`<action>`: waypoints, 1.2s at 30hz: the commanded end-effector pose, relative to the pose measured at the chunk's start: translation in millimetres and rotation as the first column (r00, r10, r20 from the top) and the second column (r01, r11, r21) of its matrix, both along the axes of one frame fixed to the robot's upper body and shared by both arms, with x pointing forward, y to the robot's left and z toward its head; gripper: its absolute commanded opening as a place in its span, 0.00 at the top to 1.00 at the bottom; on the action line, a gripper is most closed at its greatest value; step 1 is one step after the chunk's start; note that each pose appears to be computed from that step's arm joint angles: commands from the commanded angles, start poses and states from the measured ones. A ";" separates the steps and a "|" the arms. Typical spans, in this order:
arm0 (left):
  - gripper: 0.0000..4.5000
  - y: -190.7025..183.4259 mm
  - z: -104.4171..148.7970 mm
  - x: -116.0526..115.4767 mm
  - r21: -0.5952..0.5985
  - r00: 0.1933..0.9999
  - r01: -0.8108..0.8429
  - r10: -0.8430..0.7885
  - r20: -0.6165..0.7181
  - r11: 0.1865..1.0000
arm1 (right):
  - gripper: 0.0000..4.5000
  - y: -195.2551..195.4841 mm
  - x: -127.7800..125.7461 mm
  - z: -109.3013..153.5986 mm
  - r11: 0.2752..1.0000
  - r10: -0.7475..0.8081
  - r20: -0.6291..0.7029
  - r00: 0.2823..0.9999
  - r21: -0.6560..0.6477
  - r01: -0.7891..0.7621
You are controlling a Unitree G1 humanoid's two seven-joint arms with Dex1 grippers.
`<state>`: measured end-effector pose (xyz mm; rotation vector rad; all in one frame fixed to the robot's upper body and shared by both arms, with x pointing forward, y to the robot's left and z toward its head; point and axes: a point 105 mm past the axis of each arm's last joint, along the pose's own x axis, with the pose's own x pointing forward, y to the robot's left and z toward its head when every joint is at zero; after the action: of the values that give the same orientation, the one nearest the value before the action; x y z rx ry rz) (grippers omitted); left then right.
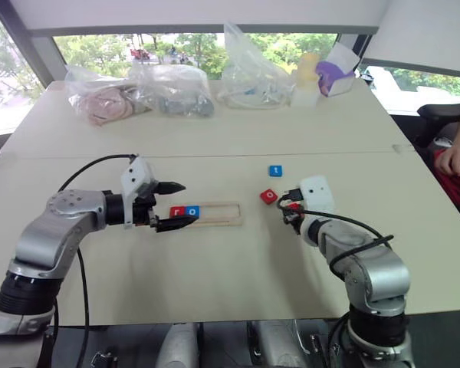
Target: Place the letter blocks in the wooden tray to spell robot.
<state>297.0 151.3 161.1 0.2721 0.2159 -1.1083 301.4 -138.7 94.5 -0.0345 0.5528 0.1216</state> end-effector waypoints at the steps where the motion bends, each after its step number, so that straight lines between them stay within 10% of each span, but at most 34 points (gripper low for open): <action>1: 0.00 -1.0 7.0 0.9 0.015 0.999 0.016 -0.016 0.038 1.000 | 0.63 -4.1 -1.7 -2.5 0.997 -0.074 -0.019 0.997 0.033 0.074; 7: 0.00 0.3 5.1 1.1 0.021 1.000 0.013 -0.013 0.027 1.000 | 0.01 -2.5 0.0 5.6 0.996 -0.088 0.017 0.996 0.024 0.087; 12: 0.00 0.0 7.7 -4.3 0.013 0.999 0.041 -0.041 0.001 0.999 | 0.01 -30.8 17.5 63.6 0.997 -0.036 0.268 0.963 -0.051 0.051; 15: 0.00 -1.2 11.8 -11.8 0.001 0.998 0.066 -0.066 -0.021 0.998 | 0.01 -15.4 14.7 87.7 0.951 0.308 0.345 0.887 -0.092 -0.295; 20: 0.00 2.8 10.0 -28.5 0.073 0.993 0.116 -0.113 -0.043 0.991 | 0.01 -27.0 -13.0 59.4 0.685 0.728 0.172 0.664 -0.217 -0.695; 36: 0.00 0.4 2.9 -68.6 0.186 0.980 0.194 -0.183 -0.075 0.963 | 0.01 -69.6 24.1 -6.9 0.485 0.869 0.015 0.495 -0.235 -0.843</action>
<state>229.6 155.8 156.7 0.4121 0.3928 -1.2733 323.7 -208.0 88.4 -0.5180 0.3662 1.0709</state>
